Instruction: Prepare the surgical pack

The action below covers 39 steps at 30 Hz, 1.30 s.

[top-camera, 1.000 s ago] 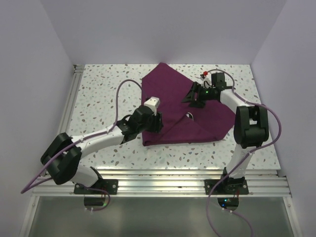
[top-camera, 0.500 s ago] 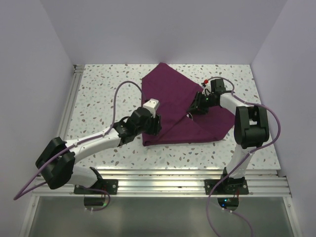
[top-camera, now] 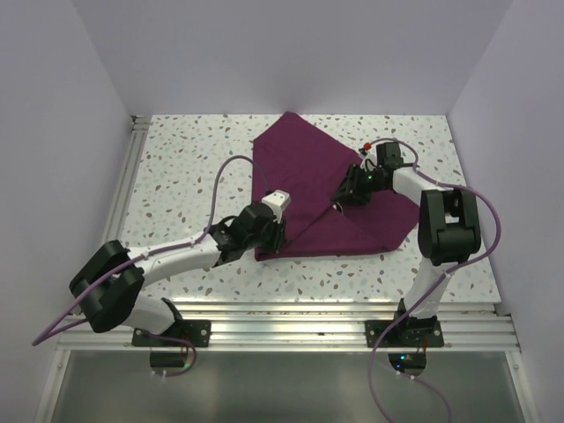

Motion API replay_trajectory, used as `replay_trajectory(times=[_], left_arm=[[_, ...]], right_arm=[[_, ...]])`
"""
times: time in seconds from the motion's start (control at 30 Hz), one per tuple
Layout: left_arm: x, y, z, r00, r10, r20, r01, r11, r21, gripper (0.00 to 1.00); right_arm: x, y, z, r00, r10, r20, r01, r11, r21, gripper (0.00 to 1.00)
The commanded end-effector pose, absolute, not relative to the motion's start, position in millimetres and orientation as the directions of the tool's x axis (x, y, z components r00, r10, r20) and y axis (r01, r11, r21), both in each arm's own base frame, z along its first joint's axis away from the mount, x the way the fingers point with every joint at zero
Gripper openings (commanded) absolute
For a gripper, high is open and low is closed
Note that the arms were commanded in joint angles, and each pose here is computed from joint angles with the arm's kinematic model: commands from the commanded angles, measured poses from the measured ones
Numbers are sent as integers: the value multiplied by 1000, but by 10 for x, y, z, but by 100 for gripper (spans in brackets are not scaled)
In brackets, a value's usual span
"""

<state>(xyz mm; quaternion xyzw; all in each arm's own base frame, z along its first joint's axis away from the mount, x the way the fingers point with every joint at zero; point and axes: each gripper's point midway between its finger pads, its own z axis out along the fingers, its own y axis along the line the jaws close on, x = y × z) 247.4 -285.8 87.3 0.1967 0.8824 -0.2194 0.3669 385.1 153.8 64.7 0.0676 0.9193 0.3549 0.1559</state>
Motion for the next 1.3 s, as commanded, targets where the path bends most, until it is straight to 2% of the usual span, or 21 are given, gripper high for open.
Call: replay_trajectory(times=[0.0,0.2,0.3,0.57,0.6,0.67,0.73,1.03,1.27], left_arm=[[2449,-2967,864,-630,189,-753,553,790,-264,33],[2420,-3007,806,-637,181,-750,560,777,-288,17],[2363,-3023,765,-646,190,-739,573,761,-305,14],[2291,-3033,677,-654,202,-729,589,741,-323,8],[2284,-3038,679,-653,201,-730,592,737,-326,7],[2266,-3037,683,-652,202,-731,597,732,-330,6],[2248,-3028,659,-654,205,-728,598,730,-332,6],[2220,-3049,632,-648,200,-735,610,713,-344,4],[2306,-3072,741,-633,197,-749,609,724,-324,7]], right_arm=[[3820,1633,945,-934,225,-279,-46,696,717,42],[3816,1659,951,-936,214,-279,-59,686,726,32],[3821,1668,946,-937,215,-276,-59,681,730,24],[3823,1697,906,-939,212,-271,-60,674,736,18],[3831,1693,898,-939,210,-274,-62,677,733,19],[3850,1688,873,-940,207,-270,-59,682,729,32],[3859,1691,854,-942,207,-265,-56,682,729,36],[3818,1769,840,-939,229,-257,-51,646,762,34],[3753,1894,771,-948,214,-237,-49,637,769,43]])
